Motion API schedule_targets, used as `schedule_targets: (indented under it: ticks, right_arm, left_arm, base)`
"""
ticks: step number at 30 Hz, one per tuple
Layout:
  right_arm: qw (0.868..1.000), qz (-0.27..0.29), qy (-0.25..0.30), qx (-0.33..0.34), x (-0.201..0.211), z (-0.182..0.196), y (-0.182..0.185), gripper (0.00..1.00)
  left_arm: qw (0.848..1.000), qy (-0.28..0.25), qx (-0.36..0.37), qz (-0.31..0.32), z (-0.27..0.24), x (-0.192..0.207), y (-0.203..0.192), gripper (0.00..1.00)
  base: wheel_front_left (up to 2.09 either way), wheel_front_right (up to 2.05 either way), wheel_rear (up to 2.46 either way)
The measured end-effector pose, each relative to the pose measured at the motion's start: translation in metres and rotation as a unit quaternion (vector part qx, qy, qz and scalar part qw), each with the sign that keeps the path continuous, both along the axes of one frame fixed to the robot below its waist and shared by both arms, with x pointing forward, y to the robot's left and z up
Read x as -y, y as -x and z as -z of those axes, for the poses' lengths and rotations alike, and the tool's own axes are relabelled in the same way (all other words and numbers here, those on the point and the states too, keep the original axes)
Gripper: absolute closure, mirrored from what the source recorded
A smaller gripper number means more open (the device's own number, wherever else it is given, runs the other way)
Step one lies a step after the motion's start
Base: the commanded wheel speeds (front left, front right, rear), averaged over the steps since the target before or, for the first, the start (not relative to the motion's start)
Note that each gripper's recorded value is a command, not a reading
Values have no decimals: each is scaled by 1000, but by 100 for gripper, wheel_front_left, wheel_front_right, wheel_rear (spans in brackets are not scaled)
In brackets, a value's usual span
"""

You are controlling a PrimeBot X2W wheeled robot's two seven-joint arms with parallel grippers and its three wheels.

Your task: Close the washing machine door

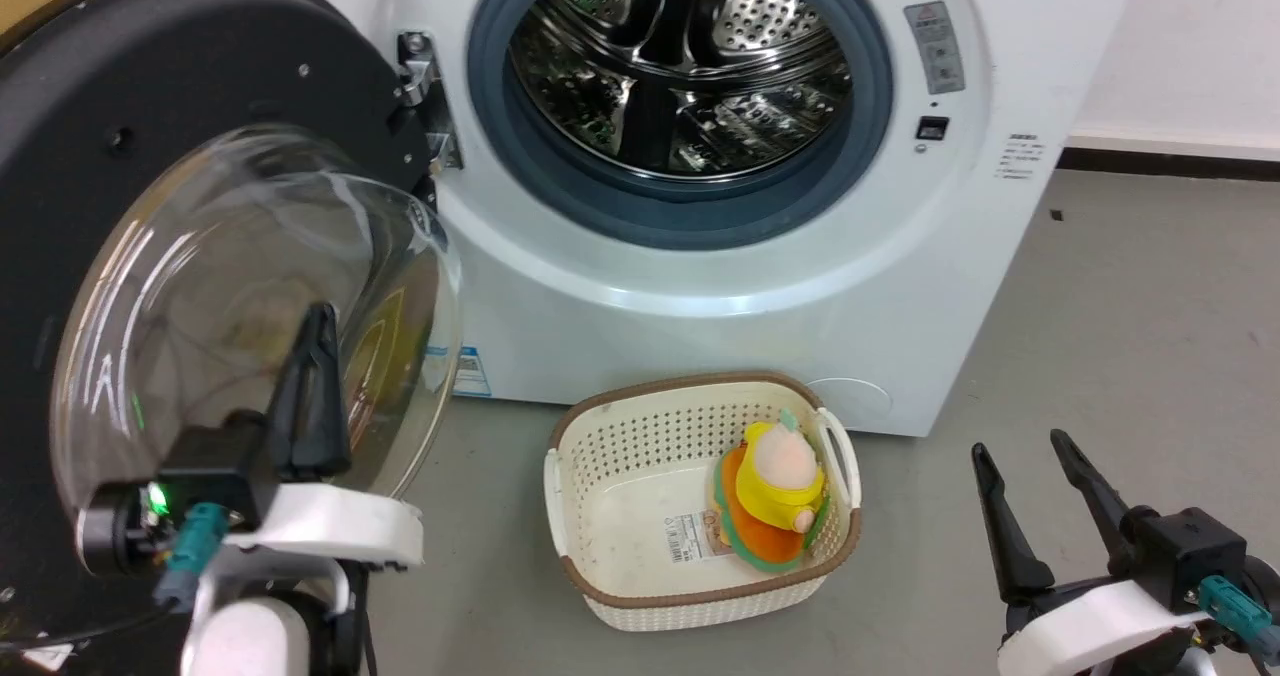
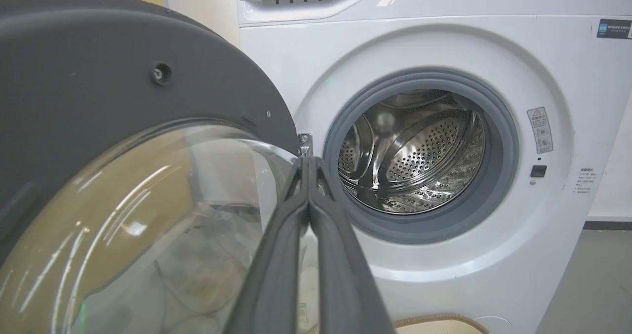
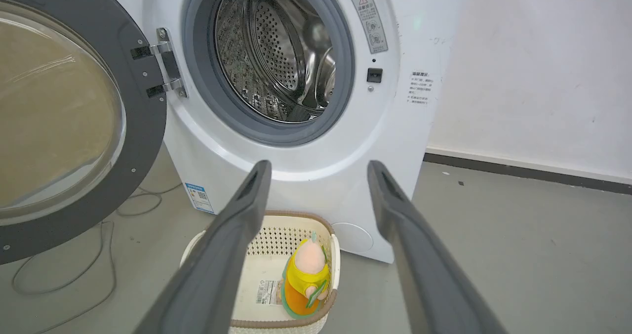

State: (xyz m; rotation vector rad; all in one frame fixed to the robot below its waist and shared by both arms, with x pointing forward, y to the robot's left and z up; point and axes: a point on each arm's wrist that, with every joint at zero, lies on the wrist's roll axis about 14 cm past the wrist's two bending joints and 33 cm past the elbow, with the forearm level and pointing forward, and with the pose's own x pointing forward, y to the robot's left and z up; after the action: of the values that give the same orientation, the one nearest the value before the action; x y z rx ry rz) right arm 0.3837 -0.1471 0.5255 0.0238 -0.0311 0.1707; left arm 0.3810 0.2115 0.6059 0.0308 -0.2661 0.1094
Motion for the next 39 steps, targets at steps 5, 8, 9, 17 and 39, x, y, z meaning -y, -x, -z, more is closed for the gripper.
schedule_targets:
  ticks: [5, 8, 9, 17, 39]
  right_arm:
    - [1000, -12, -3, 1, -8, 1, -6, 0]
    - [1000, -20, -7, 4, -14, 1, -10, 0]
    - [1000, -23, -8, 5, -16, 1, -11, 0]
    - [999, -47, -15, 9, -34, 1, -21, 0]
    - [995, -94, -36, 15, -71, 6, -43, 0]
  left_arm:
    - [999, -1, 41, -17, -26, -18, 1, 100]
    - [998, 4, 62, -28, -40, -30, 3, 100]
    - [997, 5, 69, -32, -44, -35, 4, 100]
    - [989, 16, 128, -75, -79, -74, 21, 100]
    - [952, 137, 179, -207, -100, -221, 78, 100]
  base:
    - [0, 0, 0]
    - [0, 0, 0]
    - [0, 0, 0]
    - [0, 0, 0]
    - [0, 0, 0]
